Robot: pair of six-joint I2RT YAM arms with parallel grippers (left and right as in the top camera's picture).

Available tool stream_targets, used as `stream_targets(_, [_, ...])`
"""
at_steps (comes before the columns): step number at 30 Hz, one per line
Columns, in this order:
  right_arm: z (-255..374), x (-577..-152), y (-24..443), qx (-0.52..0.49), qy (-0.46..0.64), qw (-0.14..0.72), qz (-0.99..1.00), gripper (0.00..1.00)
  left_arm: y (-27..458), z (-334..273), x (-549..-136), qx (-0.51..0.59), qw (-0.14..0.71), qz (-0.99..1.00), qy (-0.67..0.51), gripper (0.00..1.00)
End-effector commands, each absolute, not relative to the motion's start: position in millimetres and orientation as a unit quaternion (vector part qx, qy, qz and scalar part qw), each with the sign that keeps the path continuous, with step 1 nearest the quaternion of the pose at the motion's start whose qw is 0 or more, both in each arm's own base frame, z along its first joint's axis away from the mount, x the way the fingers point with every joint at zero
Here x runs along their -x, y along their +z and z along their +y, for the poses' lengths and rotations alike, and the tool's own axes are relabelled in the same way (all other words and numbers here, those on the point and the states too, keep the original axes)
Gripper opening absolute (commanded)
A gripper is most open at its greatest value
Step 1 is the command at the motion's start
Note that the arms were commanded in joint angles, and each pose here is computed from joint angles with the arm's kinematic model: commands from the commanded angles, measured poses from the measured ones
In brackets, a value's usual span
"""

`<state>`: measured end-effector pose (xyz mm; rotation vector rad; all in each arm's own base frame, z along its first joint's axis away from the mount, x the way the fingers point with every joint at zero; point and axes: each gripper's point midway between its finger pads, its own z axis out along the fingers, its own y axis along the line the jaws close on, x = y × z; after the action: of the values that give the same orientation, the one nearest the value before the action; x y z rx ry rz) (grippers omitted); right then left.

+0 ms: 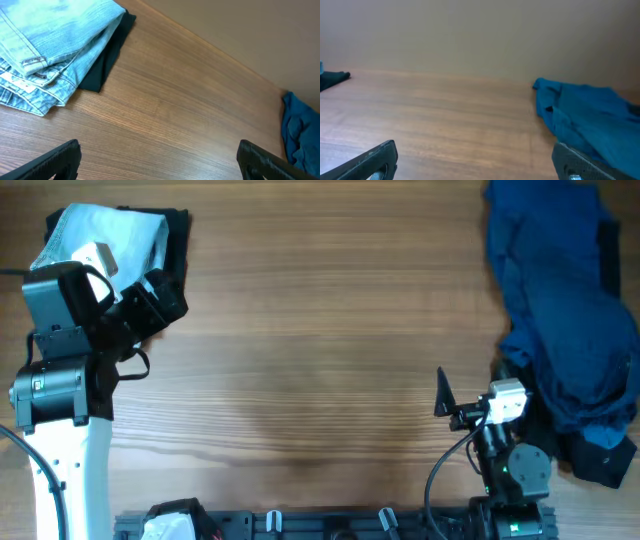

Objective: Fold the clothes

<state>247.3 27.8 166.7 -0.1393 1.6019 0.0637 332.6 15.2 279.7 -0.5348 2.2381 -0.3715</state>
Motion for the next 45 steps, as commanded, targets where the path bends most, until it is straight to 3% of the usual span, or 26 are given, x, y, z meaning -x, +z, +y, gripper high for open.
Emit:
stream_targets(1, [26.1,-247.0,169.9,0.071,0.015,0.699,0.712,1.00,276.9,12.4,-333.7,0.212,0.389,0.883,-0.153,1.00])
stream_targets(31, [26.1,-247.0,169.8,0.071,0.015,0.699,0.712,1.00,284.3,8.7,-325.6,0.202,0.402,0.880,-0.151,1.00])
stream_targets(38, [26.1,-247.0,169.9,0.071,0.015,0.699,0.712,1.00,306.4,-8.3,-315.0,0.152,0.518,0.824,-0.174,1.00])
stream_targets(45, [26.1,-247.0,169.9,0.071,0.015,0.699,0.712,1.00,288.0,-10.4,-290.8,0.126,0.609,0.762,-0.182,1.00])
